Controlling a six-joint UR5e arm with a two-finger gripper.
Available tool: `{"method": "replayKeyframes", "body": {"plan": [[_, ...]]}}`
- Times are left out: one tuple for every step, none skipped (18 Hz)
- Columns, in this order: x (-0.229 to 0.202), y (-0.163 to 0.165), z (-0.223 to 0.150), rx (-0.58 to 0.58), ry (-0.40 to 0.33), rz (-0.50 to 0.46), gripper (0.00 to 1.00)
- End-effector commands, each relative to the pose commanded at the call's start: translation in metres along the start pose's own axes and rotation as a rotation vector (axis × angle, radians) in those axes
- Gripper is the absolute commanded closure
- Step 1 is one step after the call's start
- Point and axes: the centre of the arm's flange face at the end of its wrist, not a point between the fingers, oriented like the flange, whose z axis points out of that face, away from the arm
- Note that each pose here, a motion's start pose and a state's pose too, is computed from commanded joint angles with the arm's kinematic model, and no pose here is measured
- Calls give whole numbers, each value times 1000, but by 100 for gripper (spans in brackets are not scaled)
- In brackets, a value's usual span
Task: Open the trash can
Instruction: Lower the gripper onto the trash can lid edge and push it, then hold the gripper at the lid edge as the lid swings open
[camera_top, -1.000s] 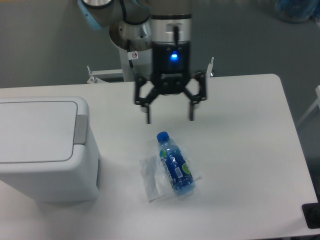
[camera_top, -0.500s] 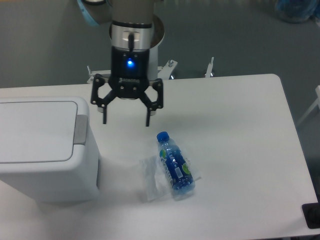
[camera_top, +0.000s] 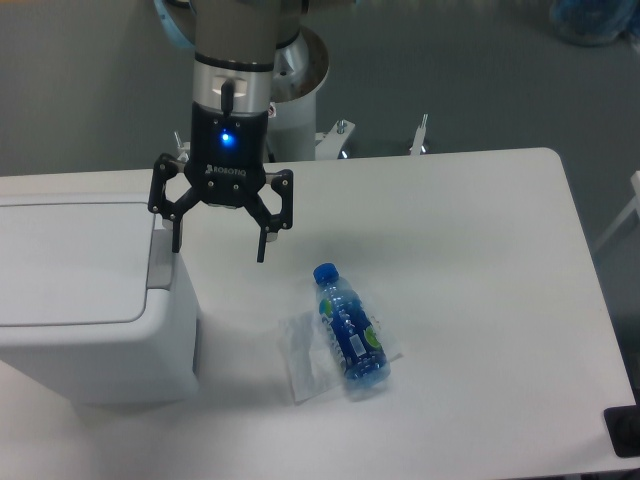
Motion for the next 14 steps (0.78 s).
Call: {"method": "replayKeyframes", "body": {"plan": [[0, -1, 0, 1, 0, -1, 0], [0, 0, 2, -3, 2, 0, 0], [0, 1, 4, -7, 3, -3, 0], [1, 1, 7, -12, 5, 1, 0], [1, 1, 9, -12, 6, 4, 0], [2, 1, 12, -17, 9, 5, 0], [1, 1, 14, -20, 10, 6, 0], [1, 1, 14, -20, 10, 6, 0], [1, 2, 14, -21, 10, 5, 0], [2, 2, 14, -21, 11, 5, 0], [2, 2, 15, -23, 11, 6, 0], [2, 2, 15, -23, 11, 5, 0], [2, 3, 15, -23, 11, 5, 0], [2, 3, 16, -24, 12, 4, 0]]}}
